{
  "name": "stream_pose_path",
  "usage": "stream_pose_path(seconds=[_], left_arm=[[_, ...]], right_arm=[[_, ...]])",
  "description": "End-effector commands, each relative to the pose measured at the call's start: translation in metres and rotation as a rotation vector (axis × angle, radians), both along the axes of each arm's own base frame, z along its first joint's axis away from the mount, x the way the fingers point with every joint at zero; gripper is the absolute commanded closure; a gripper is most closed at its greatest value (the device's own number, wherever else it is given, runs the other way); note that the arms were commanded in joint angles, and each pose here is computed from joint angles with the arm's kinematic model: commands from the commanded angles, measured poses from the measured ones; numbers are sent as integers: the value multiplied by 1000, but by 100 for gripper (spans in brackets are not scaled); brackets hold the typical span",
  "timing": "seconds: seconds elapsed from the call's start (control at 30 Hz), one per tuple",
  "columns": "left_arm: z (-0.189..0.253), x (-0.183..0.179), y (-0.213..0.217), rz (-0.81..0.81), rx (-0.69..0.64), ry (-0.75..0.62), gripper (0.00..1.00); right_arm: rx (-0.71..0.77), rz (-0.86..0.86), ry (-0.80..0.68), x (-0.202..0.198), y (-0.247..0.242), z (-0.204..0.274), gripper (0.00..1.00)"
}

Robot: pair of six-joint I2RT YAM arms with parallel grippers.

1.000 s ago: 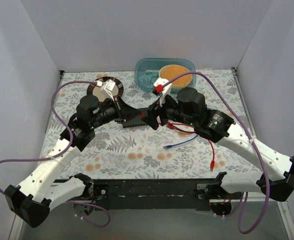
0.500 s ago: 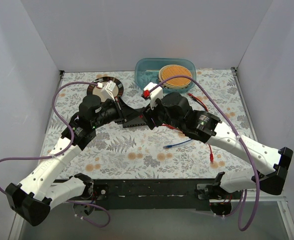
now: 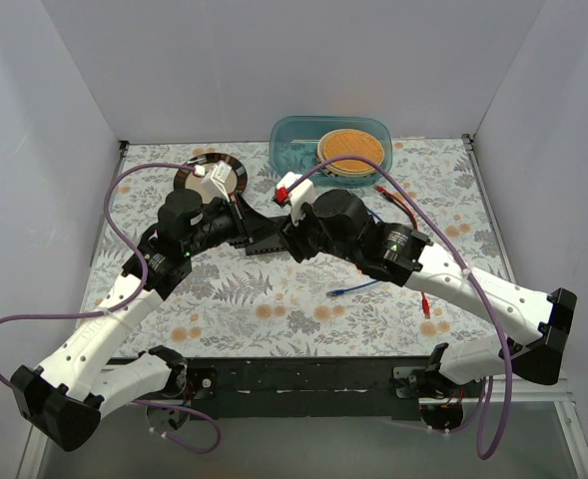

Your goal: Insert the plug into the switch port

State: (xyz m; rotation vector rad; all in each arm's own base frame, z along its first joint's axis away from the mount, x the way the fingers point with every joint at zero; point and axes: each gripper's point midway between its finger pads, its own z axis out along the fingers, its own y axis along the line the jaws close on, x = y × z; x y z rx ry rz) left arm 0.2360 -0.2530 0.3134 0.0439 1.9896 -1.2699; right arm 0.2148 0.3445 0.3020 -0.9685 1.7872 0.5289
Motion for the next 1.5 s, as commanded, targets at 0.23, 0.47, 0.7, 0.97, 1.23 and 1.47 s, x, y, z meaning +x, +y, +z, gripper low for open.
stream_pose_path(seconds=[0.23, 0.47, 0.7, 0.97, 1.23, 1.47], left_arm=[[26, -3, 3, 14, -35, -49, 100], [25, -2, 3, 14, -28, -52, 100], [25, -3, 3, 9, -28, -52, 100], [3, 13, 18, 121, 50, -60, 2], [-69, 72, 51, 365, 366, -10, 2], [-105, 129, 52, 469, 503, 20, 2]], right_arm=[[32, 16, -28, -2, 9, 12, 62], [41, 2, -36, -1, 5, 14, 68], [27, 3, -26, 0, 7, 8, 99], [6, -116, -9, 13, -8, -9, 99], [52, -288, 173, 53, -48, -68, 99], [92, -379, 284, 88, -67, -120, 99]])
